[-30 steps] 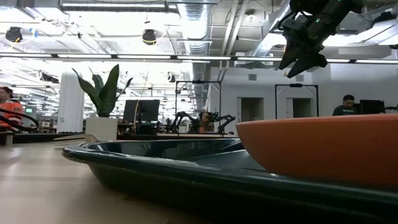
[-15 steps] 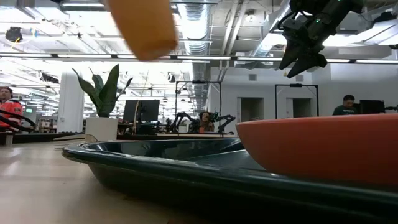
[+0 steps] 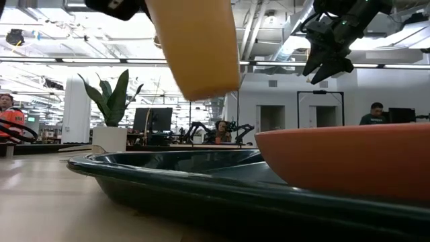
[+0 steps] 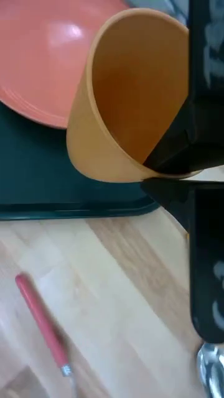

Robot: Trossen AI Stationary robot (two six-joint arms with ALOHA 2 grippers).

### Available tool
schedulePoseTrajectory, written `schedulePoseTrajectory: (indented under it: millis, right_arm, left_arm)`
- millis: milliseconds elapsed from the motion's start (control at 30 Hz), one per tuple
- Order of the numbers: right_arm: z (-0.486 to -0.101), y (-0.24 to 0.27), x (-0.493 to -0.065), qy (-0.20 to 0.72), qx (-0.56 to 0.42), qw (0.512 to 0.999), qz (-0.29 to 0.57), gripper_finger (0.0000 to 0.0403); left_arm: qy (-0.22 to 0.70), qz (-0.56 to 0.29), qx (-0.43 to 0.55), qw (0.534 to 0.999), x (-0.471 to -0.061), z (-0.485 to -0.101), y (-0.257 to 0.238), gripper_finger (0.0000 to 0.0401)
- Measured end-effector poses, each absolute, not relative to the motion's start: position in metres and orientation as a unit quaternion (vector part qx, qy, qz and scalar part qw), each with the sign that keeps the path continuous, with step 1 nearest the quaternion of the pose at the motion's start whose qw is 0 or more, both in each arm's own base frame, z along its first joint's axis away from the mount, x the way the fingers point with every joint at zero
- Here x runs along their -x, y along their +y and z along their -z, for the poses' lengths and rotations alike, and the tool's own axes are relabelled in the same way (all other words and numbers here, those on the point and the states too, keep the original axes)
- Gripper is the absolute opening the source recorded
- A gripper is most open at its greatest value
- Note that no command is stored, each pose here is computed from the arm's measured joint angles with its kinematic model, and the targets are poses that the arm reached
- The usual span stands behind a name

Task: Pick and place plate/cup/fork/spoon on tray
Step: Put the yellow cup on the black serving tray at the left of the orange plate

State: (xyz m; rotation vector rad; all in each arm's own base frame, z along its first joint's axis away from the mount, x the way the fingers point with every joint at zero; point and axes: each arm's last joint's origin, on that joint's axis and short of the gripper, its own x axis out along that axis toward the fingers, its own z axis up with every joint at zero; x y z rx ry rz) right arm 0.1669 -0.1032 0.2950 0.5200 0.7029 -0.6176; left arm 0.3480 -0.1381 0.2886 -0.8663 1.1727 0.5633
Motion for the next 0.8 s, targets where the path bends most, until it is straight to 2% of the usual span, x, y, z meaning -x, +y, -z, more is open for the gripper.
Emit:
schedulePoseTrajectory:
  millis: [267, 800]
  right_arm:
    - [-0.295, -0.103, -0.167, 0.336, -0.248, 0.860, 0.294, 0.0260]
    - [-0.295, -0.103, -0.167, 0.337, -0.248, 0.859, 0.294, 0.0260]
  left_arm:
    - [0.592, -0.231, 0.340, 0.694, -0.372, -0.254, -0.158, 0.0000]
    - [0.607, -0.205, 0.348, 0.685, -0.375, -0.246, -0.167, 0.0000]
